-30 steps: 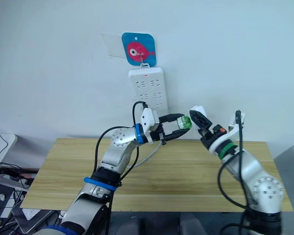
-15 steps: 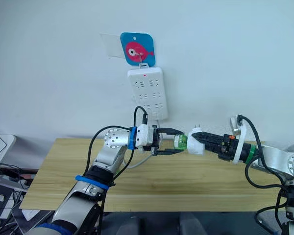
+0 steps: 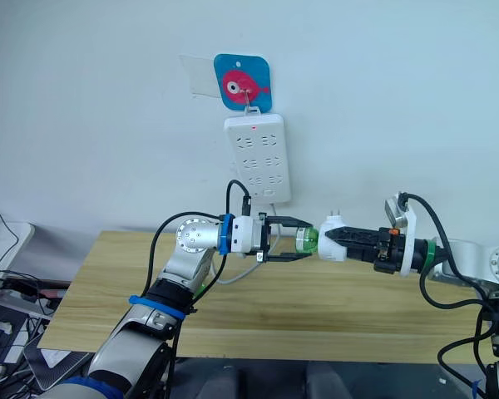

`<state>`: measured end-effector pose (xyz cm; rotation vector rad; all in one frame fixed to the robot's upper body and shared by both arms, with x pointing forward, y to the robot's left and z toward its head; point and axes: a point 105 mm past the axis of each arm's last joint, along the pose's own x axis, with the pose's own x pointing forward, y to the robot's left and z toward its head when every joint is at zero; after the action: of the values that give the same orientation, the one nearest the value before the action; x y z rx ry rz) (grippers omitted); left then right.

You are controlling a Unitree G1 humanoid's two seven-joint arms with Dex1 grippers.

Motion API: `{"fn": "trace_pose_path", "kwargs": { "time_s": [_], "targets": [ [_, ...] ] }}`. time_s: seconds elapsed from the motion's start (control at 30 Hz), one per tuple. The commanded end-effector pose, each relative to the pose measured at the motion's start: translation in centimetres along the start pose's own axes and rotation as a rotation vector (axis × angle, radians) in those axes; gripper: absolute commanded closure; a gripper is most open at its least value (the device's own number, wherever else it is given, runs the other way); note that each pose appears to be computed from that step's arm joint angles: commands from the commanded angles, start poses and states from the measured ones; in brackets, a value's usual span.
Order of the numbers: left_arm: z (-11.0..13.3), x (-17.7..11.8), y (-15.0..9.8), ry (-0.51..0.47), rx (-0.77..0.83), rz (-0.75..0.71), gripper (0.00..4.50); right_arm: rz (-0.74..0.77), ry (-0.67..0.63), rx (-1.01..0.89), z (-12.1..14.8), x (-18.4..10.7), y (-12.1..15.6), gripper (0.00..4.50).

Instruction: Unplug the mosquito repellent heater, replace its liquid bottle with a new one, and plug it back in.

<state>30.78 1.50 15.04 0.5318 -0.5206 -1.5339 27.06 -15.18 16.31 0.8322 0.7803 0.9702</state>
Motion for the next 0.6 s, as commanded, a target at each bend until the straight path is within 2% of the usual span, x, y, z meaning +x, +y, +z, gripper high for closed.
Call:
{"fn": "trace_pose_path", "kwargs": {
  "time_s": [0.03,0.13,0.23,0.5,0.6],
  "targets": [
    [0.94,0.51,0.43,-0.028,0.046,-0.002,2.21,0.027,-0.005,-0.034,0.26,0.01,1.04,0.05],
    [0.97,0.6,0.49,-0.031,0.043,-0.005,2.21,0.016,-0.018,-0.024,0.11,0.15,0.69,0.65],
    [1.03,0.68,0.43,-0.035,0.039,-0.011,2.21,0.021,-0.041,-0.024,0.5,0.1,0.75,1.52],
    [1.2,0.8,0.17,-0.056,0.001,-0.027,2.21,0.02,-0.042,-0.028,0.6,-0.07,0.83,1.52],
    [1.49,0.79,0.87,-0.096,-0.168,-0.002,2.21,0.008,-0.001,-0.053,0.03,-0.21,1.1,1.52]
  ]
}}
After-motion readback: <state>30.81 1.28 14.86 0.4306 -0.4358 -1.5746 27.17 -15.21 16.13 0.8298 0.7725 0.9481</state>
